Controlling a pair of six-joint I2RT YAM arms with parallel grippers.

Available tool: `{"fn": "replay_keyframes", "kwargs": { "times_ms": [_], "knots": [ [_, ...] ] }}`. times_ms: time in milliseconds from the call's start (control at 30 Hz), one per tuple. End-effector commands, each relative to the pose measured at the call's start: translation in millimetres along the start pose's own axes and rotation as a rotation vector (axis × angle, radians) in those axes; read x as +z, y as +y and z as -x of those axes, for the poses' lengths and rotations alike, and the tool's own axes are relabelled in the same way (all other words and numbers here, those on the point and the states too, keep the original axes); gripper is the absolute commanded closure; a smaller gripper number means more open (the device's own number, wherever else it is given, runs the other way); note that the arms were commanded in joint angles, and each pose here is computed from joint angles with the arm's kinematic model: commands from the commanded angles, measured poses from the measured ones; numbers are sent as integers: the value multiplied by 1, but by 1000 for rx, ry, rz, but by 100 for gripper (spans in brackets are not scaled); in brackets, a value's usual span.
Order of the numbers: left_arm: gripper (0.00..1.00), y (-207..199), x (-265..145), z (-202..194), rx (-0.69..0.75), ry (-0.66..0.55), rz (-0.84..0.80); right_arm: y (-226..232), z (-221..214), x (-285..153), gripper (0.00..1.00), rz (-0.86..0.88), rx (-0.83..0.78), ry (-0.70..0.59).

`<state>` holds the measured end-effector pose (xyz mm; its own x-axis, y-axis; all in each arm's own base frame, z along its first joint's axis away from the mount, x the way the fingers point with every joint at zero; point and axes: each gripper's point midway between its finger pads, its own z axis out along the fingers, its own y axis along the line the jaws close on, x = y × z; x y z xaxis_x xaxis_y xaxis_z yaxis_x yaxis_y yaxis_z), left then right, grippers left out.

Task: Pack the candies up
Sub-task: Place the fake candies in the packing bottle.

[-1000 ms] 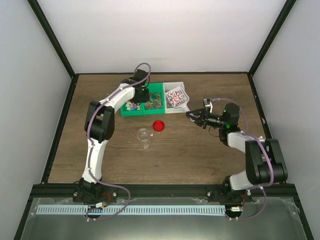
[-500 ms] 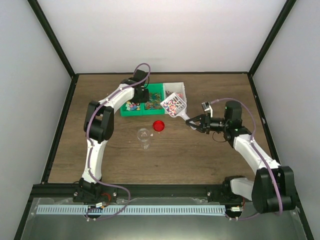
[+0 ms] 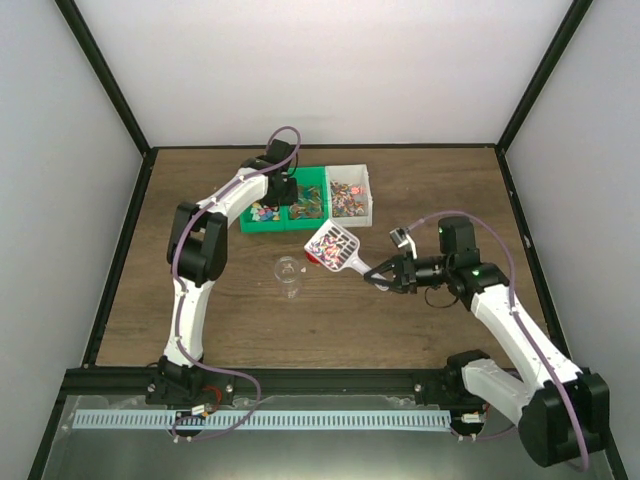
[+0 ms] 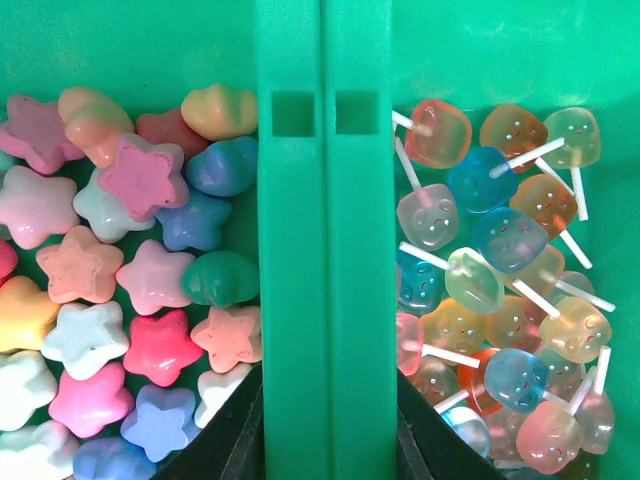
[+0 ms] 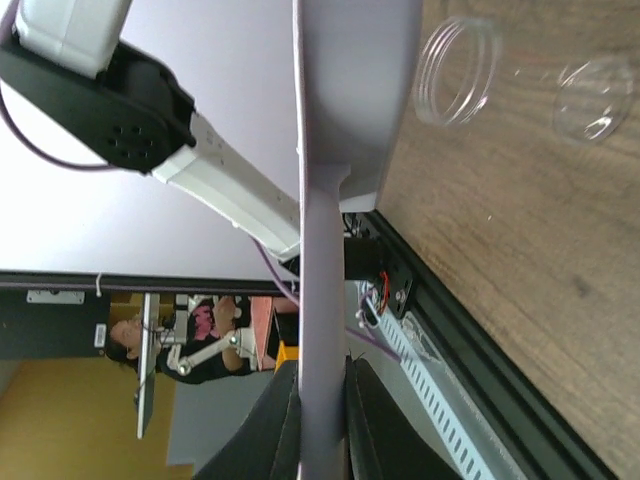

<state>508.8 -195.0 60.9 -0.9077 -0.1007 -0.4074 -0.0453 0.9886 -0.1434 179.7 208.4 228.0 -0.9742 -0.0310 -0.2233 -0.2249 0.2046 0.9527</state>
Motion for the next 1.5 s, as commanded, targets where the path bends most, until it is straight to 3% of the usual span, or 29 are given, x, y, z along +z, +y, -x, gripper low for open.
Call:
{"fn": "replay_keyframes", "kwargs": {
  "times_ms": [0, 67, 200, 367, 833, 1467],
  "knots": [
    [96, 12, 20, -43, -105, 176, -29, 24, -14, 6, 99, -31, -41, 30],
    [94, 13, 19, -42, -104, 175, -28, 23, -20, 9, 99, -51, -28, 39],
    [78, 16, 15, -41, -94, 165, -10, 24, -26, 15, 99, -71, -22, 39],
    [76, 17, 18, -43, -93, 174, -7, 23, -22, 20, 99, -95, -11, 25],
    [53, 20, 12, -39, -75, 154, 11, 17, -16, 29, 99, -142, 2, 59],
    [46, 36, -1, -12, 4, 82, 133, 15, -8, 44, 99, -350, -48, 115]
  ]
}}
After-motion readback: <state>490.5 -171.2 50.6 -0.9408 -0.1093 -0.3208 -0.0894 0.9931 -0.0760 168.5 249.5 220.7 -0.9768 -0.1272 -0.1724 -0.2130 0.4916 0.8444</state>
